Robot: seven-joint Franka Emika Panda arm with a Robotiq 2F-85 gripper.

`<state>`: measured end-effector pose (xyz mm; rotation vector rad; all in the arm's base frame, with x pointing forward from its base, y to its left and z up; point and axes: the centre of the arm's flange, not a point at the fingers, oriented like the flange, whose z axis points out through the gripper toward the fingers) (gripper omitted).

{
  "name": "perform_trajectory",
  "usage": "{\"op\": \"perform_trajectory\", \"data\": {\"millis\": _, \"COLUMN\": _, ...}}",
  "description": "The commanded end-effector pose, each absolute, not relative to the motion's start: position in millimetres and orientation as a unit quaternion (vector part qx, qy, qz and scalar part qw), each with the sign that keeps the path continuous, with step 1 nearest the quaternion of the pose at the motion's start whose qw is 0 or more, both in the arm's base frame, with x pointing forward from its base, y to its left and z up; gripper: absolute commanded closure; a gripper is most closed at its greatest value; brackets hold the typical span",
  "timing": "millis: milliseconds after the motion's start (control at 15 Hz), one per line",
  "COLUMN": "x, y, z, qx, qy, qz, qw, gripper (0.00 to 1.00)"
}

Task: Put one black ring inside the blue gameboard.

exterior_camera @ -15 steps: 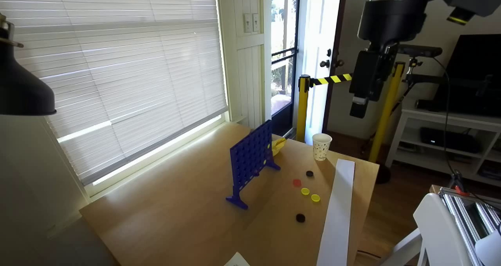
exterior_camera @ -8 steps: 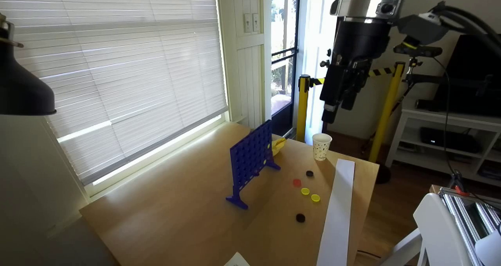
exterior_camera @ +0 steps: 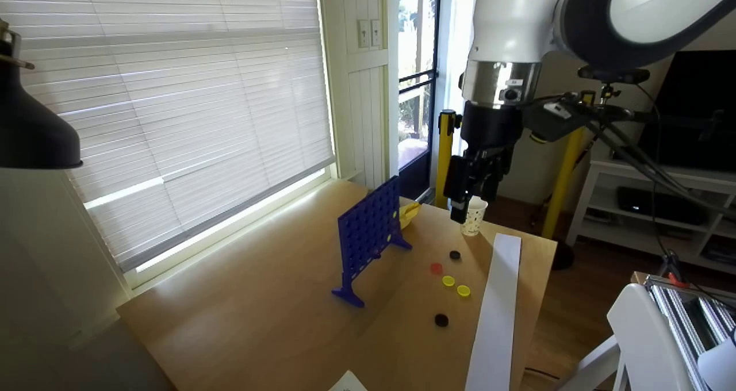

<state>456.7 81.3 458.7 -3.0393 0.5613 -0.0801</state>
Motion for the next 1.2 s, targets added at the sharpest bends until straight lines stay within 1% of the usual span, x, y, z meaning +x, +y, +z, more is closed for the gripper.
{"op": "perform_trajectory", "data": {"millis": 0, "x": 468, "y": 68, "z": 420, "qx": -0.984, "qy": 0.174, "qz": 0.005, "qw": 0.035, "gripper": 0.0}}
{"op": "perform_trajectory", "data": {"millis": 333, "x": 474, "y": 57, "z": 376, "qx": -0.987, "qy": 0.156, "qz": 0.035, "qw": 0.018, "gripper": 0.0}}
{"op": "perform_trajectory", "data": {"millis": 667, "x": 483, "y": 50, "z": 342, "qx": -0.988, "qy": 0.141, "qz": 0.062, "qw": 0.018, "gripper": 0.0}}
{"op": "perform_trajectory", "data": {"millis": 800, "x": 476, "y": 52, "z": 349, "qx": -0.987, "qy": 0.147, "qz": 0.066, "qw": 0.015, "gripper": 0.0}}
{"op": "perform_trajectory", "data": {"millis": 1133, "x": 478, "y": 48, "z": 338, "qx": -0.987, "qy": 0.144, "qz": 0.076, "qw": 0.015, "gripper": 0.0}}
